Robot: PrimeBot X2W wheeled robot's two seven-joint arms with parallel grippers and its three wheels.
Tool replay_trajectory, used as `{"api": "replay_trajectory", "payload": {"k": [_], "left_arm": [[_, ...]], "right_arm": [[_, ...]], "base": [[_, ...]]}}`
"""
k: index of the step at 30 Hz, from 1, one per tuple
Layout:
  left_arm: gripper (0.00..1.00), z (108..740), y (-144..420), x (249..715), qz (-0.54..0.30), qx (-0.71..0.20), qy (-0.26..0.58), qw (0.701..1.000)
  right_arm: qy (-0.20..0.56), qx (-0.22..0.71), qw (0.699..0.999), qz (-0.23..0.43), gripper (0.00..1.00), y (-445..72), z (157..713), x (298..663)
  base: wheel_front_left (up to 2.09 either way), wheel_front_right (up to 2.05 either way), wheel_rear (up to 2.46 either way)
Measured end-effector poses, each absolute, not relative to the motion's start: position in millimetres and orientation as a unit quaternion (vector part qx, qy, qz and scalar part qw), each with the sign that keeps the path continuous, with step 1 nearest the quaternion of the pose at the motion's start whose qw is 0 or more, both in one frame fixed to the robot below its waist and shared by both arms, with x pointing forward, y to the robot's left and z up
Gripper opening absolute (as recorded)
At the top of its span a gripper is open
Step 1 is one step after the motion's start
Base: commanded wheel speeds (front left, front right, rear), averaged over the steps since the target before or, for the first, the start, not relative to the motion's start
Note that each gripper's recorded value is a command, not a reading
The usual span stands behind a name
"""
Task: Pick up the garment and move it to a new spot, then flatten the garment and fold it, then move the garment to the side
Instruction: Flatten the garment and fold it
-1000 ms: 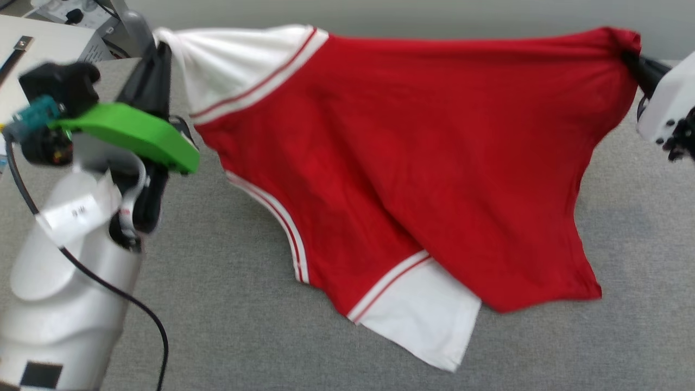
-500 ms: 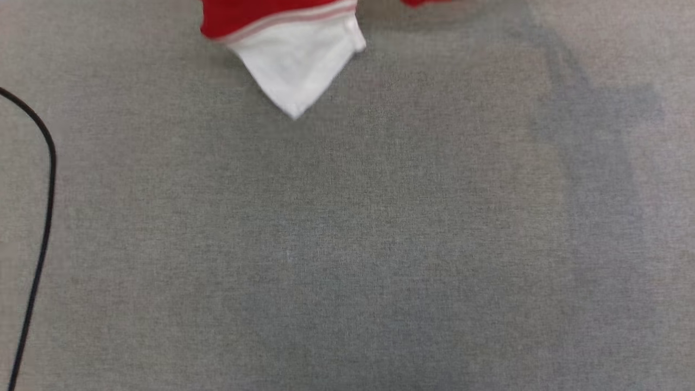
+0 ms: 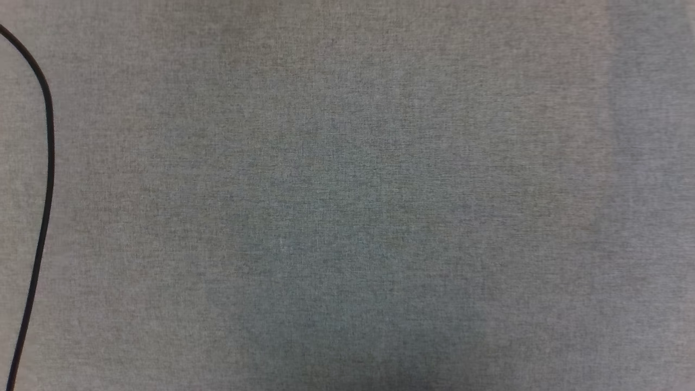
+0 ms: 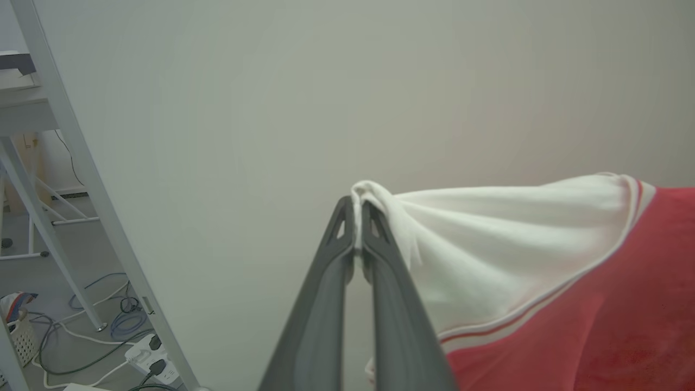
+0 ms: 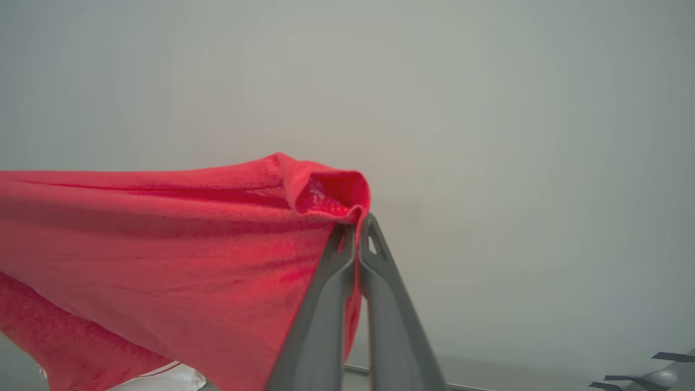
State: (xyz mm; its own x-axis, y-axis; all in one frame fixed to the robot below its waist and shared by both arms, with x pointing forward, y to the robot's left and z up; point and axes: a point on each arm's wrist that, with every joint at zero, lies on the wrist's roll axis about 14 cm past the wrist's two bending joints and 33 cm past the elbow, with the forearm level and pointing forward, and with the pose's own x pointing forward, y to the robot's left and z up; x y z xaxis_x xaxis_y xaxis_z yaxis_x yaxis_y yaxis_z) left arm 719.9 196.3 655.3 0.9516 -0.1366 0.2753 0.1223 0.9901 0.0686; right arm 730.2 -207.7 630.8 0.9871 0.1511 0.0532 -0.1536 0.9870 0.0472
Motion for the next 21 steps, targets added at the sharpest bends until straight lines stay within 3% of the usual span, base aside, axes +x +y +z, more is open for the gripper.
{"api": "replay_trajectory", "payload": {"k": [6,11,21], "left_arm": [[0.00,588,207,723,-0.058,0.005,-0.073,0.996],[0.00,551,211,707,-0.056,-0.025,-0.035,0.998],[0.00,452,209,611,-0.053,-0.088,0.084,0.991]], "right_arm": [[0.021,0.044,0.995,0.089,0.00,-194,578,740],[0.066,0.050,0.992,0.098,0.00,-188,538,725],[0.181,0.061,0.975,0.113,0.00,-190,438,624]], "base": [[0.00,0.00,0.00],[0.00,0.00,0.00],[0.00,0.00,0.00]]}}
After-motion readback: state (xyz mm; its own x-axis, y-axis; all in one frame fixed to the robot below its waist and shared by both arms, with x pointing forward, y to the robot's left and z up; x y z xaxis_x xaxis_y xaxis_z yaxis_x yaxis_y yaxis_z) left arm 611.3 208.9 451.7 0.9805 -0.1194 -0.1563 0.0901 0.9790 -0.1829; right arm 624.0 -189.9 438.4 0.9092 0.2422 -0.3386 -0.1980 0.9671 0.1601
